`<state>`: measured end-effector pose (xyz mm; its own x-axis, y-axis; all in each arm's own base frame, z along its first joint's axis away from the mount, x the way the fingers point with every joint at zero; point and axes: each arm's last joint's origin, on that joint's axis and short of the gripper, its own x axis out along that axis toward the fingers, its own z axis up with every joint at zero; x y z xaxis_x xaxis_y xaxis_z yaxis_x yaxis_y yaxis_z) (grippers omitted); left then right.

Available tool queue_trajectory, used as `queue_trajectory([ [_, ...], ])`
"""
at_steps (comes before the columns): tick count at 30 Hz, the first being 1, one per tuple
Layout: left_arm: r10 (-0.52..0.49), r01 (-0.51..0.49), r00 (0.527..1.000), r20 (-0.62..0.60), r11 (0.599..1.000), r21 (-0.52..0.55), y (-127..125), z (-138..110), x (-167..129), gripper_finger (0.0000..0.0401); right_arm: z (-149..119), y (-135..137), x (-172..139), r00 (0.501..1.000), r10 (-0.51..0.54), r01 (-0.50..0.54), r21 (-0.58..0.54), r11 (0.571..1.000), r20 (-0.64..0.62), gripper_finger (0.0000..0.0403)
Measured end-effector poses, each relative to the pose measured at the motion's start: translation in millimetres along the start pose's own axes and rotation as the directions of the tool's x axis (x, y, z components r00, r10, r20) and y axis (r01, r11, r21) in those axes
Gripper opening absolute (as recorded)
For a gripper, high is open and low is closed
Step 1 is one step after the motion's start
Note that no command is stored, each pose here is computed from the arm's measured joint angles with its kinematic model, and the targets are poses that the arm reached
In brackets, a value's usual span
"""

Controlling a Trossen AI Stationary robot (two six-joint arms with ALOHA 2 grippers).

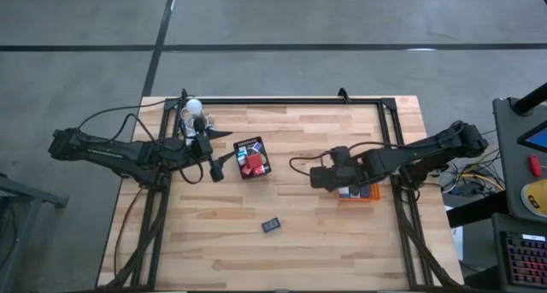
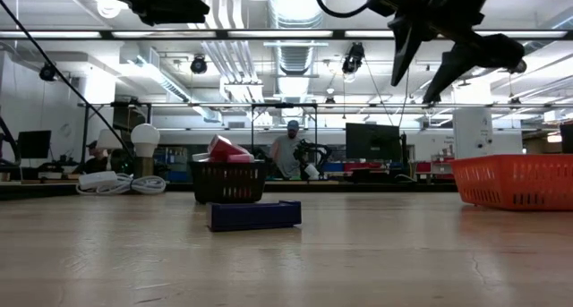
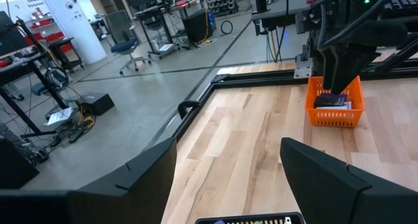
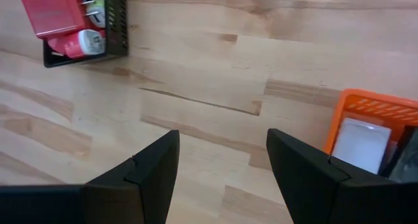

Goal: Pick & Place Office items
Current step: Put the dark blue digital clock in the orange bin

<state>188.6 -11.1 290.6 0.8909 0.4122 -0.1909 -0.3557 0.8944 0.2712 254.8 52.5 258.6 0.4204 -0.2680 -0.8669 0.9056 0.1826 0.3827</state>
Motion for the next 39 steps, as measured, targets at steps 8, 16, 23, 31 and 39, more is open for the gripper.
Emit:
queue_trajectory([
  [8,0.000,0.000,1.000,-0.002,1.000,0.001,0,0,0,0.0275,2,9,-2,1.000,-0.012,0.012,-0.012,1.000,0.004,0.0226],
  [16,-0.001,0.001,1.000,-0.003,1.000,0.002,0,0,0,0.0275,6,12,0,1.000,0.001,-0.001,-0.040,0.999,0.016,0.0226],
  [23,0.000,0.000,1.000,-0.004,1.000,0.002,0,0,0,0.0275,6,14,6,1.000,-0.007,0.007,-0.035,0.999,0.015,0.0226],
  [31,0.000,0.000,1.000,-0.004,1.000,0.002,0,0,0,0.0275,6,16,9,1.000,0.000,0.000,-0.029,1.000,0.012,0.0226],
  [39,-0.001,0.001,1.000,-0.004,1.000,0.003,0,0,0,0.0275,6,20,10,0.999,0.037,-0.036,-0.060,0.998,0.010,0.0226],
])
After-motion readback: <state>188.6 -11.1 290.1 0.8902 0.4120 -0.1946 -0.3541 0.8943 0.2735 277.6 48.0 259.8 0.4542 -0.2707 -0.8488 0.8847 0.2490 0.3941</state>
